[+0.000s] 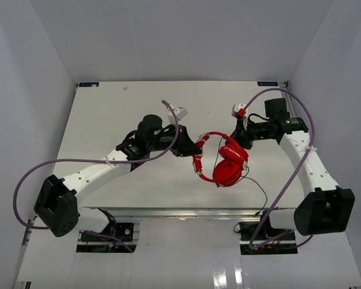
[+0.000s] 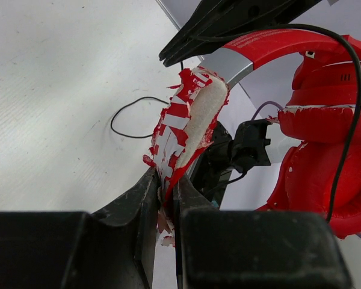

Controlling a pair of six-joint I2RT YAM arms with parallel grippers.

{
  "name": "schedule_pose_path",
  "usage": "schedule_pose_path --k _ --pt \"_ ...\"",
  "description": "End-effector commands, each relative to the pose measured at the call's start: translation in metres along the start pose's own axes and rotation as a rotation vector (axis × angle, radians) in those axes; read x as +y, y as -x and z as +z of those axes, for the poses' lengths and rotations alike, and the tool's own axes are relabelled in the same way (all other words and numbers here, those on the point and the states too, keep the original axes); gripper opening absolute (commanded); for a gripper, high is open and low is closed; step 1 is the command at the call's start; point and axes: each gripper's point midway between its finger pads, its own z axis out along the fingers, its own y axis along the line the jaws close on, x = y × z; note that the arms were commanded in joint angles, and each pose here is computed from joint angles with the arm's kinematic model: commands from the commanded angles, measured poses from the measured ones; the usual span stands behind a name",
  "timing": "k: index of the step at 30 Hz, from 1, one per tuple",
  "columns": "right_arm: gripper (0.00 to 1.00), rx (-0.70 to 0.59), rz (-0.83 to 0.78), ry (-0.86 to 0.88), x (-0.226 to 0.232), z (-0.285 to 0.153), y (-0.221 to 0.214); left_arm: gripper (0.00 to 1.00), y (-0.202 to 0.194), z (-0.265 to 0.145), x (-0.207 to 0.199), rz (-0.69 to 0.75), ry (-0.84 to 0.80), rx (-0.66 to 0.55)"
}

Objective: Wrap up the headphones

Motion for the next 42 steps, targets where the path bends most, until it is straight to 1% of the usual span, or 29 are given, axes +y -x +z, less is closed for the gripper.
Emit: schedule_pose_path --k 1,7,9,10,11,13,14,16,18,20,22,25,27,29,30,33,38,42 --pt "0.09 -0.109 0.009 0.100 0.015 0.005 0.015 0.00 0.037 -0.004 -0.040 0.008 -0.113 -0.082" --pt "0.11 -0.177 0.069 0.190 0.023 0.012 0.019 0.00 0.049 -0.003 -0.043 -0.010 -0.102 -0.118" --pt "0.15 -0.205 0.099 0.225 0.025 0.014 0.021 0.00 0.058 -0.004 -0.046 -0.013 -0.095 -0.143" --pt "0.20 -0.217 0.107 0.239 0.026 0.015 0.022 0.00 0.064 -0.004 -0.048 -0.017 -0.090 -0.155" --pt "0.29 -0.220 0.119 0.248 0.026 0.017 0.020 0.00 0.069 -0.005 -0.051 -0.015 -0.091 -0.163" --pt "0.59 -0.232 0.140 0.267 0.026 0.019 0.018 0.00 0.072 -0.005 -0.050 -0.026 -0.068 -0.168" --pt "0.64 -0.236 0.147 0.275 0.026 0.020 0.017 0.00 0.078 -0.006 -0.051 -0.027 -0.056 -0.180" --pt "0.69 -0.239 0.147 0.281 0.027 0.023 0.013 0.00 0.089 -0.010 -0.053 -0.021 -0.033 -0.211" --pt "0.72 -0.246 0.154 0.290 0.030 0.025 0.007 0.00 0.100 -0.014 -0.056 -0.019 -0.013 -0.242" --pt "0.72 -0.254 0.144 0.292 0.031 0.026 0.005 0.00 0.105 -0.016 -0.058 -0.021 -0.007 -0.259" --pt "0.72 -0.264 0.129 0.294 0.036 0.029 -0.002 0.00 0.115 -0.021 -0.055 -0.049 0.043 -0.292" --pt "0.72 -0.277 0.138 0.288 0.040 0.030 -0.006 0.00 0.130 -0.031 -0.053 -0.080 0.097 -0.369" --pt "0.73 -0.283 0.167 0.271 0.040 0.032 -0.010 0.00 0.140 -0.036 -0.056 -0.105 0.100 -0.415" --pt "0.78 -0.290 0.202 0.238 0.037 0.036 -0.013 0.00 0.150 -0.040 -0.061 -0.123 0.091 -0.464" --pt "0.82 -0.309 0.156 0.225 0.037 0.040 -0.014 0.00 0.153 -0.041 -0.060 -0.144 0.097 -0.479" --pt "0.89 -0.328 0.167 0.261 0.053 0.048 -0.010 0.00 0.171 -0.047 -0.067 -0.169 0.066 -0.563" --pt "0.88 -0.334 0.119 0.307 0.066 0.053 -0.013 0.00 0.190 -0.058 -0.071 -0.217 0.060 -0.667" --pt "0.87 -0.339 0.068 0.322 0.077 0.056 -0.023 0.00 0.205 -0.068 -0.071 -0.237 0.089 -0.737"
